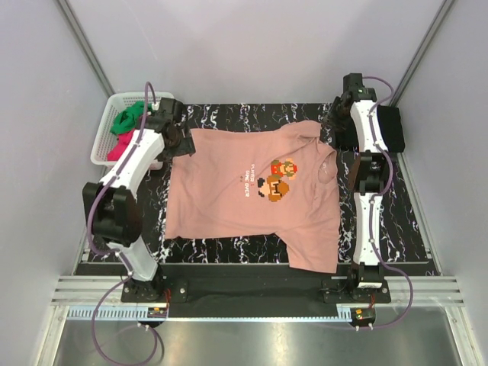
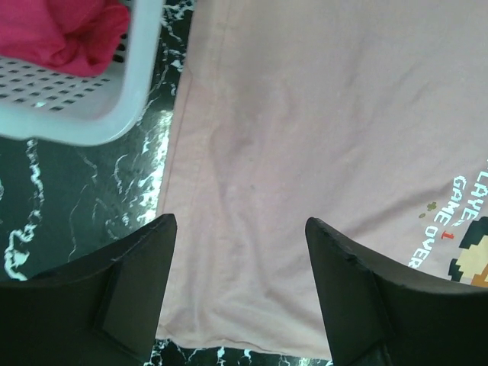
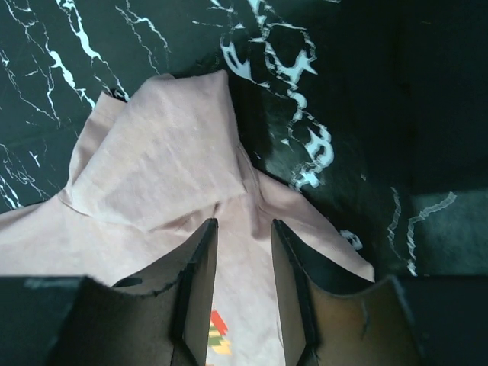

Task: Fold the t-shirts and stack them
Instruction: Fold the tshirt

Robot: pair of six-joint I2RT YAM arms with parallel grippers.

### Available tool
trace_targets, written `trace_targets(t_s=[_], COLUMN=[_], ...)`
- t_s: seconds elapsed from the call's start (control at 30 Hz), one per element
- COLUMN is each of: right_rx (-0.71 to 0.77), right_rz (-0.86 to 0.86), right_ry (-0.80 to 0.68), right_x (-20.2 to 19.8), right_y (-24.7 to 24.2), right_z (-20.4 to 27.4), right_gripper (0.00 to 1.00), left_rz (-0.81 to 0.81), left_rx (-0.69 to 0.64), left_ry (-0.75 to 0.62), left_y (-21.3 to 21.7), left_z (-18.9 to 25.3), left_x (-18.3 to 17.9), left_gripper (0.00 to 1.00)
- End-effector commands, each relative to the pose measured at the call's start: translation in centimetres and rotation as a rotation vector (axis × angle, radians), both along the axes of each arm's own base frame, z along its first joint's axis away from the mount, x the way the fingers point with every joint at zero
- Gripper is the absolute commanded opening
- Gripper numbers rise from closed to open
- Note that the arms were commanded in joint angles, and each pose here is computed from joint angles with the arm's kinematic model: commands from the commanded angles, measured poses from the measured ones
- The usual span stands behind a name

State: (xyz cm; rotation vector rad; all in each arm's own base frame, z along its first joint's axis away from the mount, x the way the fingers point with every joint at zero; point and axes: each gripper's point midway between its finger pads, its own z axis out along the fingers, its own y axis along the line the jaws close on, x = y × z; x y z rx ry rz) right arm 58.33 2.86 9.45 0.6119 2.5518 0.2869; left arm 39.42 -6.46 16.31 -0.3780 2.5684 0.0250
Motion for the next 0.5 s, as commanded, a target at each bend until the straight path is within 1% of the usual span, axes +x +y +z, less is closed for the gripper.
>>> trace_targets(t_s=[0.0,0.07,0.1,0.13,0.17,0.23,0.33,0.47], right_rx=[0.055,0.061,0.080,0.093,0.098,0.094,0.109,0.119], right_rz=[0.064,0.081,0.096,0.094,0.068,0.058,0.038,0.018], right_ry=[-0.115,-0.140,-0.143,-0.154,-0.161,-0.193,-0.209,-0.211], right_x=[2.2,2.9,3.2,3.5,3.9,4.5,5.1,5.4], right_y=[2.3,2.4,2.9,3.1,1.4,0.9,0.1,-1.2], right_z=[2.0,1.7,1.3,1.4,1.2,1.7,1.6,1.0], right_gripper=[0.42,0.44,0.47,0.47,0.47,0.47,0.48,0.50], left_rz=[-0.065,-0.087,-0.090,-0.096,-0.106,-0.116,-0.132,-0.123], left_rx=[-0.053,-0.073,-0.074,-0.078,-0.086,-0.092,-0.123,-0.156], left_ry=[-0.049,-0.044,-0.031,-0.032,-0.040,-0.023,-0.035,-0.081], left_y=[-1.7,-2.3,-2.5,-2.7,-3.0,-3.4,-4.0,-4.4], left_z=[0.1,-0.5,-1.2,-1.4,-1.2,-2.1,-1.9,-0.2], left_x=[2.6,3.1,3.6,4.0,4.6,5.4,7.0,8.7], left_gripper=[0.73,0.72,0.72,0.72,0.72,0.72,0.72,0.71])
